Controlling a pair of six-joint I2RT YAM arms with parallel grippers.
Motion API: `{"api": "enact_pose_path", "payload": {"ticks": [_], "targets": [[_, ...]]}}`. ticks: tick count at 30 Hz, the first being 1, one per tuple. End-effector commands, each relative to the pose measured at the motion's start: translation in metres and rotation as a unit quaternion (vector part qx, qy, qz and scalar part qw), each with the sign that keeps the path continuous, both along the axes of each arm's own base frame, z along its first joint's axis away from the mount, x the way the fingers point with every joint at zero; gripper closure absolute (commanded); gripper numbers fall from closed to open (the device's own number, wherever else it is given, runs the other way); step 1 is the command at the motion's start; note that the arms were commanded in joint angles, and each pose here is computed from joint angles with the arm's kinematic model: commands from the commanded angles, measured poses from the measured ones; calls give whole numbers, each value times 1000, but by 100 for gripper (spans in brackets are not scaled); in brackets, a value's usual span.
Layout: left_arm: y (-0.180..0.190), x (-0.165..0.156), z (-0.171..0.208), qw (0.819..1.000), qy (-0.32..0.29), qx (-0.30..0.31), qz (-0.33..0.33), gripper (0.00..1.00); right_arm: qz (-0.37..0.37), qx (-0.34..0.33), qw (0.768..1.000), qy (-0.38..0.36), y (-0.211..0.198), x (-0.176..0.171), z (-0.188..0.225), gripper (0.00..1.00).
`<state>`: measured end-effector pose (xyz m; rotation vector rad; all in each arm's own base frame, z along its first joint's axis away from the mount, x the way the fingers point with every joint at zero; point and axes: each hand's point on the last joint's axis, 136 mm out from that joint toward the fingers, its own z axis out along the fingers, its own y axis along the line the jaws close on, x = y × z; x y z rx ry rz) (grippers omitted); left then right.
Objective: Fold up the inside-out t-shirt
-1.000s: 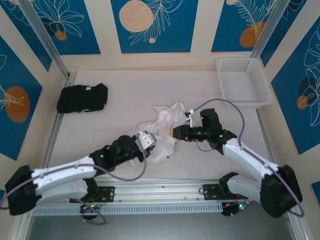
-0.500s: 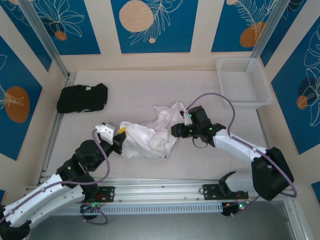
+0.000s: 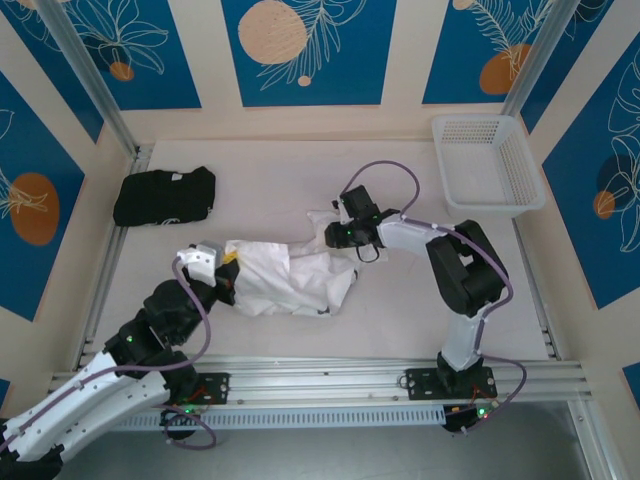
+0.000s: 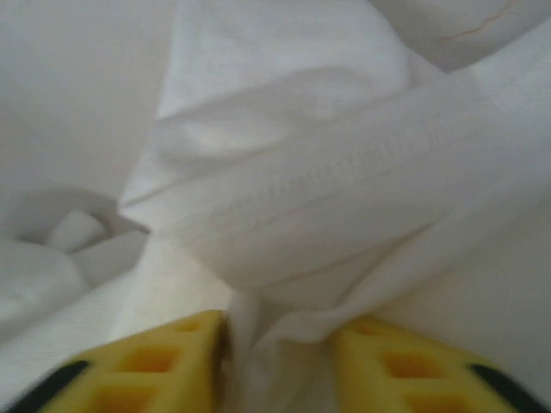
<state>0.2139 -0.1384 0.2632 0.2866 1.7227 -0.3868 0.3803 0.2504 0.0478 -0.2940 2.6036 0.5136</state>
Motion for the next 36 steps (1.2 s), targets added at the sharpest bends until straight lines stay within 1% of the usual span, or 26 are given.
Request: {"api": "enact_pose_path", "payload": {"ticks": [1,2,4,7,10,12,14,15,17,19,20,21,23,25,27,29,32,34,36], "targets": [[12,3,25,999,-19,-25,29,100,-28,1,998,-59,-15,19,45,88],[14,4,32,999,-26,-30,35,100,-36,12,996,-80,-21,22,64,92],[20,7,55,997,-44,-45,45,100,-54,46,989,-132,-41,25,116,99],[28,14,101,993,-84,-62,62,100,-86,100,968,-213,-78,21,192,100],[35,19,157,987,-125,-73,66,100,-114,138,944,-276,-114,5,253,100],[40,19,190,983,-151,-75,67,100,-130,144,932,-306,-133,-10,278,100],[43,19,215,981,-170,-69,68,100,-143,142,924,-325,-146,-27,289,100],[45,20,221,981,-173,-59,69,100,-146,143,923,-327,-149,-37,287,100],[46,24,221,983,-164,-36,72,100,-135,159,927,-310,-144,-55,272,100],[47,30,207,987,-138,-6,79,100,-109,176,938,-280,-129,-78,250,99],[51,33,199,988,-122,5,89,100,-96,181,943,-262,-119,-88,236,97],[55,36,188,989,-102,17,102,100,-81,189,949,-241,-107,-99,219,93],[60,41,166,990,-65,41,116,100,-45,194,961,-190,-80,-118,183,83],[64,45,141,989,-22,73,126,100,-12,176,978,-113,-58,-133,141,73],[68,46,118,986,13,101,133,100,-11,139,989,-49,-59,-140,108,67],[72,47,99,982,42,123,138,100,-34,105,994,-26,-72,-140,86,63],[71,47,77,979,70,140,133,100,-78,109,991,-12,-90,-136,68,54],[69,47,69,979,75,140,126,100,-99,112,989,16,-97,-137,56,54],[65,47,64,981,75,136,117,100,-104,102,988,52,-97,-142,41,53]]}}
